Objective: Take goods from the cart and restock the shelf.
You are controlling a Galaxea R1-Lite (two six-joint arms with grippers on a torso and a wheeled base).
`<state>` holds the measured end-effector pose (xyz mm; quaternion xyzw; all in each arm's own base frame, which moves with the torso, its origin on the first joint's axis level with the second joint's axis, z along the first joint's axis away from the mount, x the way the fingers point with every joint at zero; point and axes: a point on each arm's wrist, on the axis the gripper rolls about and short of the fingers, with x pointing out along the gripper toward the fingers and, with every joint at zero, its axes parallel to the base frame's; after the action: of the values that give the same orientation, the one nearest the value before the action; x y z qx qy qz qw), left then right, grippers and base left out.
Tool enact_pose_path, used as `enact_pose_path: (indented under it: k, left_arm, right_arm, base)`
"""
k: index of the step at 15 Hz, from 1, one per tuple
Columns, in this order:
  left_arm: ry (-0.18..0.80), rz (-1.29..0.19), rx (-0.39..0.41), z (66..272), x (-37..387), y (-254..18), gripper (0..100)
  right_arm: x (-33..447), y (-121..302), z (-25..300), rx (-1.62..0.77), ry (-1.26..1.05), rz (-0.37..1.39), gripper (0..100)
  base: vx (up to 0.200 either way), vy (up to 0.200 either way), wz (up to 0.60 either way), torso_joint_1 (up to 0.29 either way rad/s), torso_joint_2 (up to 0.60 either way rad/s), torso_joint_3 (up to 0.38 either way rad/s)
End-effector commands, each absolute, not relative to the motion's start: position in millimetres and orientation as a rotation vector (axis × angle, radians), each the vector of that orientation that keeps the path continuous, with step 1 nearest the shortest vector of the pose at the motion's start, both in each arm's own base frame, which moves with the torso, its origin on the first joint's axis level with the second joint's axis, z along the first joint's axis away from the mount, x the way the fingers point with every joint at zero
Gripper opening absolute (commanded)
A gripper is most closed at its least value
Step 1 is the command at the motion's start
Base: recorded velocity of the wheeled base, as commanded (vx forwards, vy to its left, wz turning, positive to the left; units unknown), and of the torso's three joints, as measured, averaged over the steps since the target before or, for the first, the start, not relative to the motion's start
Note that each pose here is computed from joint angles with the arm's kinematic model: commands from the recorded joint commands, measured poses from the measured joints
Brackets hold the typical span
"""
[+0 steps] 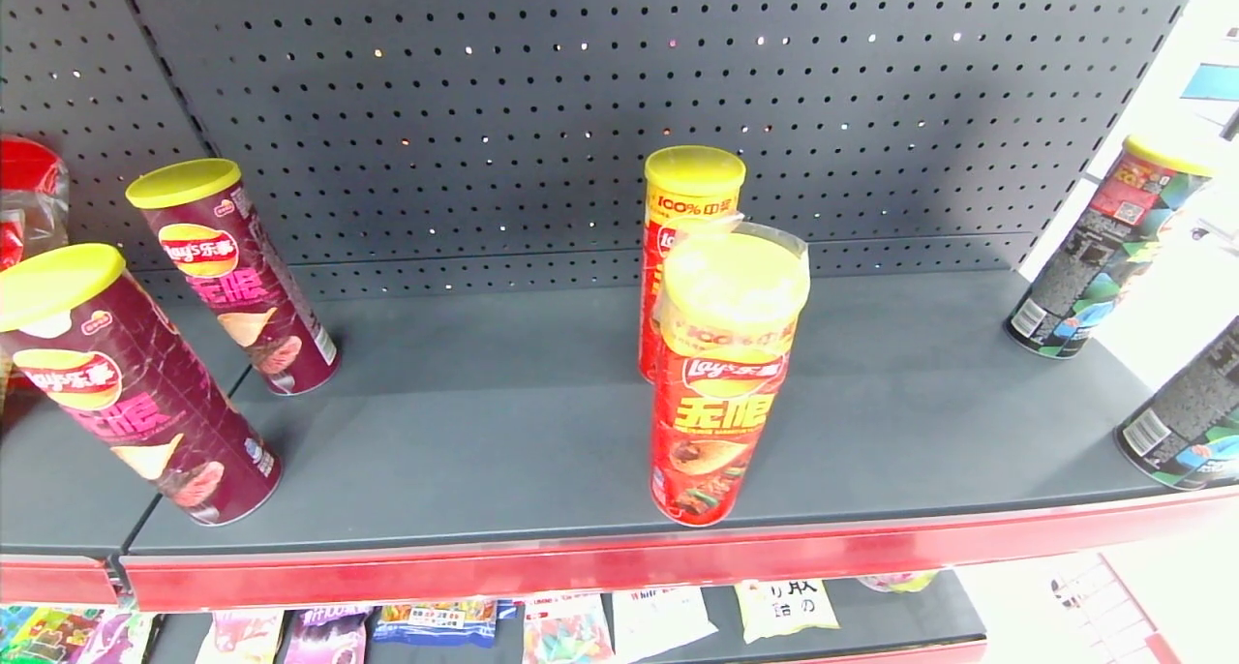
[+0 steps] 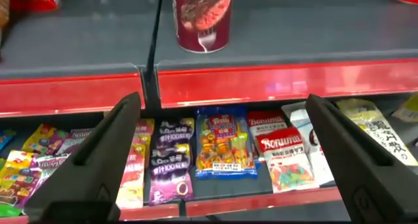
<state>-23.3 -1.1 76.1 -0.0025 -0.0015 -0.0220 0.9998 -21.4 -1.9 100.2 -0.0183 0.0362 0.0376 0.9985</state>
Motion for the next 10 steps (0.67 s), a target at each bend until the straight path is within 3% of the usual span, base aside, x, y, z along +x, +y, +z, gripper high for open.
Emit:
enact_pose_path:
  k: [1,10]
  left_arm:
    - [0.003,-0.043,-0.006,75.2,-22.8,-1.1,100]
    - [0.003,-0.041,-0.006,75.2,-22.8,-1.1,100]
  right_arm:
    - [-16.6,-0.4,85.1,-0.055,0.062,0.132,100]
    - [-11.2,-4.4,85.2,0.028,0.144,-0.321,100]
  base:
    - [0.0,0.0,0.0,0.0,0.0,0.0]
    - [0.0,0.0,0.0,0.0,0.0,0.0]
